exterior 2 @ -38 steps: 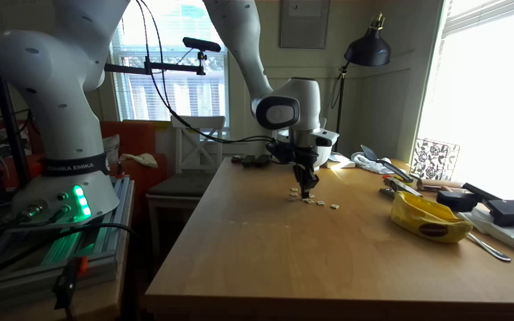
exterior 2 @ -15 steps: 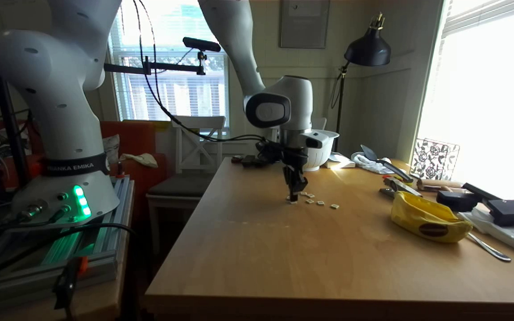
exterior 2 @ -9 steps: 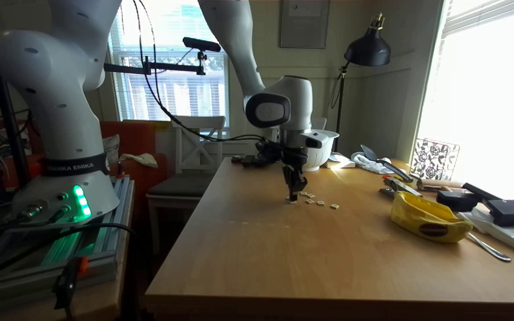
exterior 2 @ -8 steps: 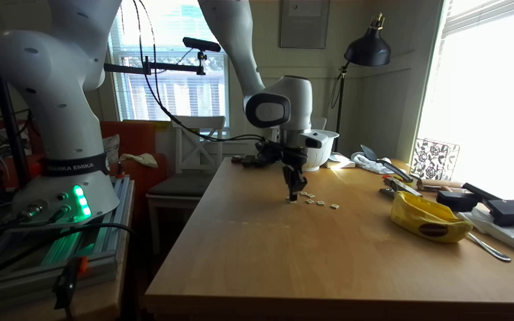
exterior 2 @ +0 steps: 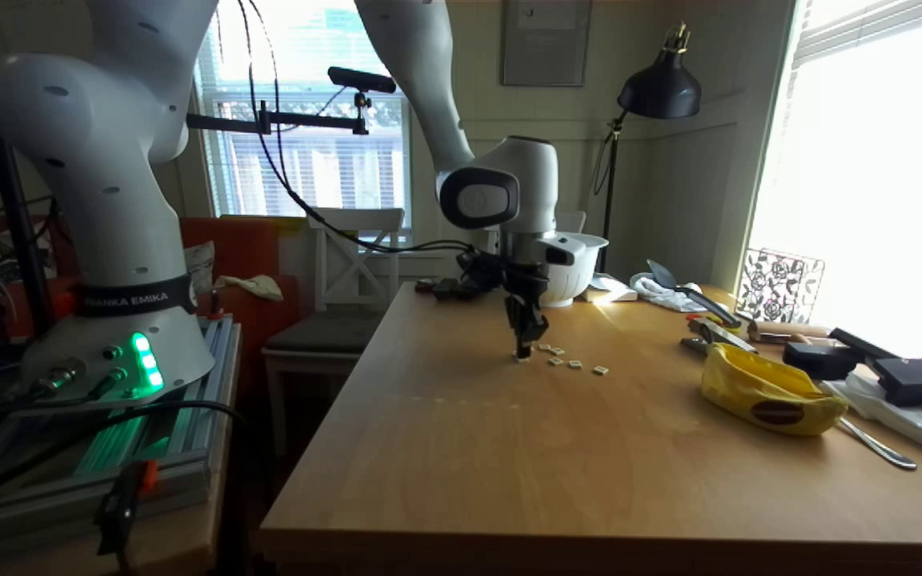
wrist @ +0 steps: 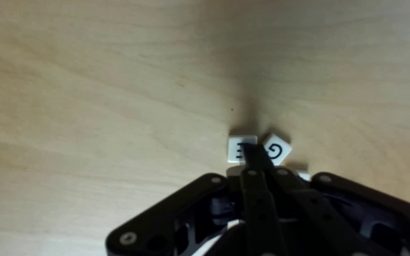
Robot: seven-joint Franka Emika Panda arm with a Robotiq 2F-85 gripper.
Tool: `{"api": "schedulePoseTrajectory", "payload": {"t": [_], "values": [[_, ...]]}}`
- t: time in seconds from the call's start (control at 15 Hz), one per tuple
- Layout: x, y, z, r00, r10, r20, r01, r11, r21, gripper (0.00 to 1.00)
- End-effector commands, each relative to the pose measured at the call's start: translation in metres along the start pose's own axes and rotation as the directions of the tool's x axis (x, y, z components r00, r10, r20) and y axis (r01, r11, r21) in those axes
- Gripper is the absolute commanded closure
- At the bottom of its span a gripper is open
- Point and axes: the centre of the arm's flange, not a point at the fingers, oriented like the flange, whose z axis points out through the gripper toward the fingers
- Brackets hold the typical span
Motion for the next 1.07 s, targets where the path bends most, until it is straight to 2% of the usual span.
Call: {"api": "schedulePoseTrajectory", "payload": {"t": [0.0, 1.0], "values": [[-0.007, -0.005, 0.008, 0.999, 0.015, 0.028, -0.015, 1.0, 0.021, 1.0], [0.005, -0.009, 0.014, 0.996, 0.088, 0.023, -0.089, 0.995, 0.036, 1.0]]}}
